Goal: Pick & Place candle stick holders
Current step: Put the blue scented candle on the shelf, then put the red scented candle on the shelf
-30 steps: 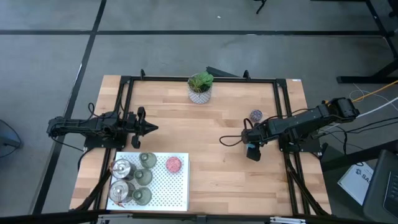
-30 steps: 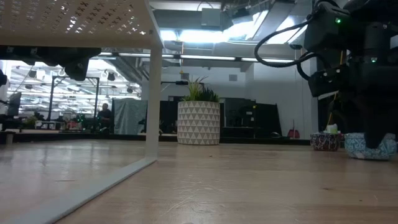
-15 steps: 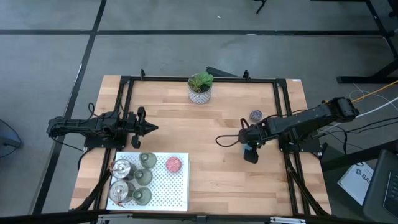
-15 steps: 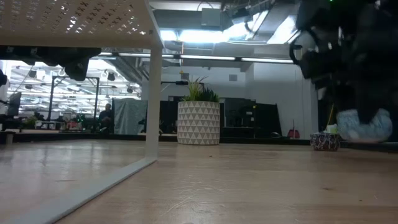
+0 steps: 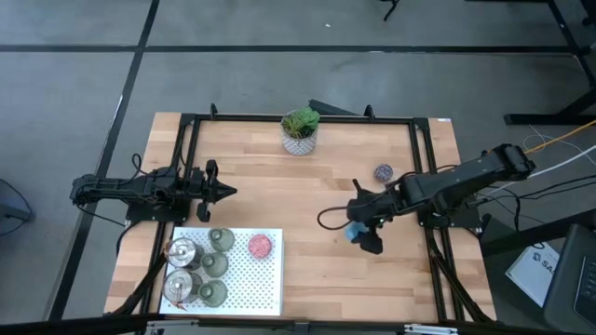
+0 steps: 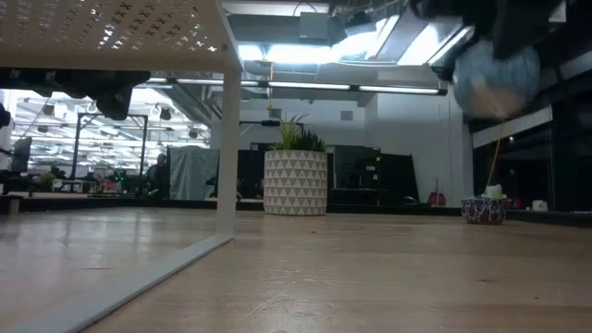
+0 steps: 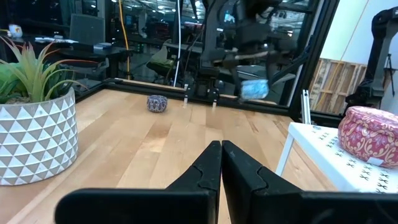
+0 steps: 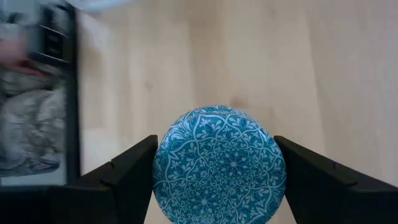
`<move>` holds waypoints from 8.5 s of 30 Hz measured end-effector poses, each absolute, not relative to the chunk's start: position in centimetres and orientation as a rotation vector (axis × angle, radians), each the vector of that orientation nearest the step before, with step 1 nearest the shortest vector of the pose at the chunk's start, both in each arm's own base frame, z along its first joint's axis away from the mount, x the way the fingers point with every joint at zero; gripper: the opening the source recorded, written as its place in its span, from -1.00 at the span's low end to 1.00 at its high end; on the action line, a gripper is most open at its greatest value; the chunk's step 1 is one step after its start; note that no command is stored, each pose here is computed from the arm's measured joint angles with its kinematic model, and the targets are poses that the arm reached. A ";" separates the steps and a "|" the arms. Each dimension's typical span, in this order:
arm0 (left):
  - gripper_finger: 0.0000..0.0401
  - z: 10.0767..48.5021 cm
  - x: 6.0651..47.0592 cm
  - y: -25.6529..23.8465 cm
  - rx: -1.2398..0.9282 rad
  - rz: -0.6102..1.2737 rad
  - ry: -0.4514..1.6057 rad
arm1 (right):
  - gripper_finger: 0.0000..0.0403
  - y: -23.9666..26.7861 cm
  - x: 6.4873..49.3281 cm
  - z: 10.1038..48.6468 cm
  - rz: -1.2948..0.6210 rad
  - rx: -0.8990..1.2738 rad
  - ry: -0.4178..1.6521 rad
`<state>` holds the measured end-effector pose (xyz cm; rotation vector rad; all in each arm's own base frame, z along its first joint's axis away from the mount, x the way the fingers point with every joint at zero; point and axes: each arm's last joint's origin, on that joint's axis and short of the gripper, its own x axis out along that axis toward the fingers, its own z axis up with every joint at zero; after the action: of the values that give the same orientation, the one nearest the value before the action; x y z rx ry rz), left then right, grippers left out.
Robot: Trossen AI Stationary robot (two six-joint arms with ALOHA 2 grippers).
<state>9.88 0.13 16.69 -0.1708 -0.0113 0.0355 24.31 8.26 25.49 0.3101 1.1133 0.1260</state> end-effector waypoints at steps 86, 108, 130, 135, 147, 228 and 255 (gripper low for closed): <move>-0.97 16.4 10.1 0.1 -0.170 0.039 0.025 | 0.74 22.2 45.8 27.4 0.537 -0.572 0.488; -0.97 16.4 10.1 0.1 -0.170 0.038 0.023 | 0.76 18.2 37.4 36.3 0.546 -0.523 0.727; -0.97 16.5 10.1 0.1 -0.170 0.038 0.018 | 0.76 13.3 32.6 38.1 0.445 -0.493 1.067; -0.97 16.5 10.1 0.1 -0.170 0.038 0.018 | 0.76 11.8 32.6 38.0 0.413 -0.477 1.123; -0.97 16.4 10.1 0.1 -0.170 0.038 0.018 | 0.76 8.8 32.8 37.4 0.306 -0.380 1.211; -0.97 16.4 10.1 0.1 -0.170 0.038 0.018 | 0.76 -10.2 16.7 17.2 -0.842 0.712 1.309; -0.97 16.5 10.1 0.1 -0.170 0.038 0.018 | 0.76 -10.7 16.4 15.7 -0.864 0.634 1.256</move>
<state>10.06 0.13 16.46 -0.1703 0.0176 0.0379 16.37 -10.74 15.66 0.6343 1.2556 -0.8642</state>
